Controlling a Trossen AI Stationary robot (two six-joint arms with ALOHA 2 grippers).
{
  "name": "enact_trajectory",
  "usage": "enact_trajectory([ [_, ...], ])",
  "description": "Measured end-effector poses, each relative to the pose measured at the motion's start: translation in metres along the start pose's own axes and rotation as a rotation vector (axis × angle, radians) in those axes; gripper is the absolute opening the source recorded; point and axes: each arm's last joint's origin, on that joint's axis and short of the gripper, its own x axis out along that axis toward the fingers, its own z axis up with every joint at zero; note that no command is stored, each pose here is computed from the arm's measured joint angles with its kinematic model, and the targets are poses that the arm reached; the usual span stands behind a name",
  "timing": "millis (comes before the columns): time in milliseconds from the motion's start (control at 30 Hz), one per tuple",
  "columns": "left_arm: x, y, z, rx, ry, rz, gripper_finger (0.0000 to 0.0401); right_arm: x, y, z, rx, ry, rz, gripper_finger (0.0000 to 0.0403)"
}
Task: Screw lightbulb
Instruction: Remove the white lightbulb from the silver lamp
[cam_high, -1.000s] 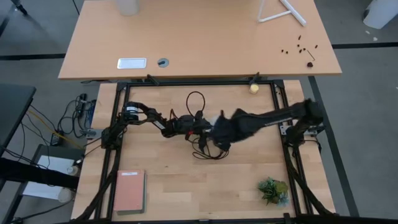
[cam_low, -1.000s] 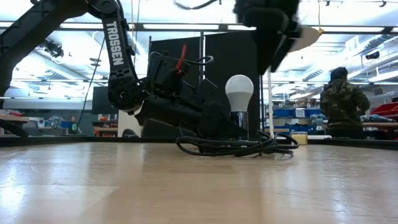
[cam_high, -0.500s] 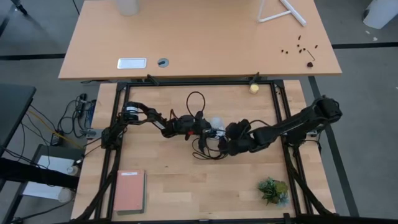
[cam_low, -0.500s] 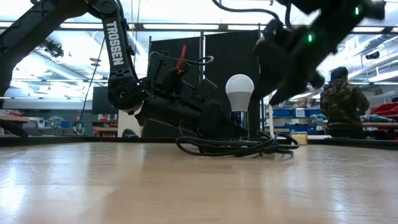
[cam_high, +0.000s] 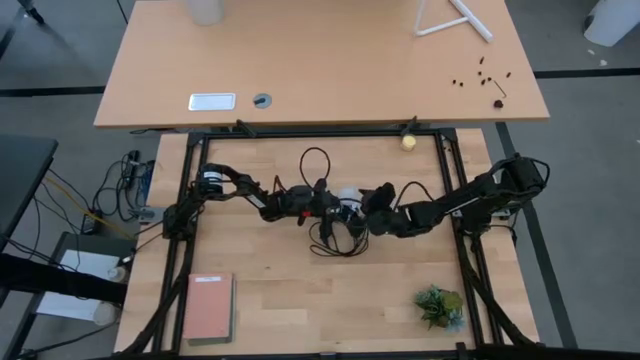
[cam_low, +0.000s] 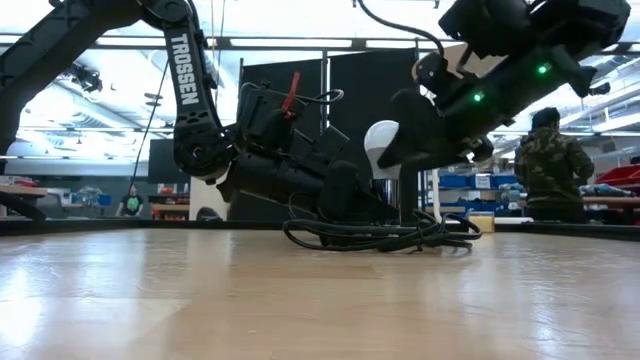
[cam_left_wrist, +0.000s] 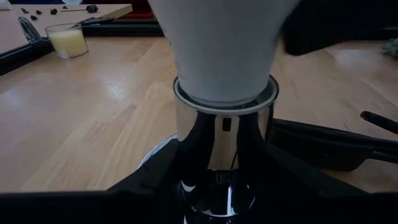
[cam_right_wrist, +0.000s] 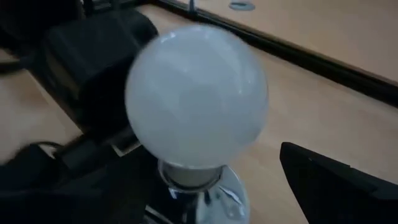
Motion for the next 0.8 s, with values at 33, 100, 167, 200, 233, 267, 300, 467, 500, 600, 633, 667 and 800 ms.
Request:
enact_trajectory([
  [33, 0.0, 0.0, 0.0, -0.001, 0.0, 0.0, 0.0185, 0.001, -0.001, 0.0, -0.015, 0.005, -0.007, 0.0345],
  [100, 0.0, 0.0, 0.0, -0.003, 0.001, 0.002, 0.0185, 0.002, -0.005, -0.003, -0.051, 0.039, -0.037, 0.0345],
  [167, 0.0, 0.0, 0.0, -0.008, 0.001, 0.009, 0.0185, 0.001, -0.011, -0.009, -0.062, 0.068, -0.1, 0.0345],
  [200, 0.0, 0.0, 0.0, -0.007, 0.001, 0.008, 0.0185, -0.001, -0.013, -0.011, -0.067, 0.075, -0.138, 0.0345],
  [233, 0.0, 0.0, 0.0, -0.003, 0.002, 0.008, 0.0185, -0.002, -0.017, -0.014, -0.072, 0.085, -0.179, 0.0345],
  [267, 0.0, 0.0, 0.0, 0.0, 0.004, 0.008, 0.0185, -0.003, -0.023, -0.019, -0.098, 0.111, -0.228, 0.0345],
  [300, 0.0, 0.0, 0.0, 0.002, 0.005, 0.008, 0.0185, -0.006, -0.03, -0.025, -0.097, 0.131, -0.284, 0.0345],
  [467, 0.0, 0.0, 0.0, 0.004, 0.004, 0.007, 0.0185, -0.011, -0.03, -0.023, 0.061, 0.133, -0.283, 0.0345],
  [500, 0.0, 0.0, 0.0, 0.004, 0.004, 0.006, 0.0185, -0.011, -0.023, -0.022, 0.044, 0.147, -0.209, 0.0345],
  [600, 0.0, 0.002, 0.0, 0.003, 0.003, 0.007, 0.0185, -0.011, -0.005, -0.013, 0.015, 0.138, -0.016, 0.0345],
  [633, 0.0, 0.002, 0.0, 0.003, 0.002, 0.006, 0.0185, -0.01, -0.004, -0.01, 0.007, 0.126, 0.006, 0.0345],
  [667, 0.0, 0.002, 0.0, 0.003, 0.002, 0.004, 0.0185, -0.01, -0.002, -0.008, 0.005, 0.112, 0.017, 0.0345],
  [800, 0.0, 0.002, 0.0, 0.002, 0.002, 0.005, 0.0185, -0.005, -0.004, -0.003, -0.006, 0.086, 0.017, 0.0345],
])
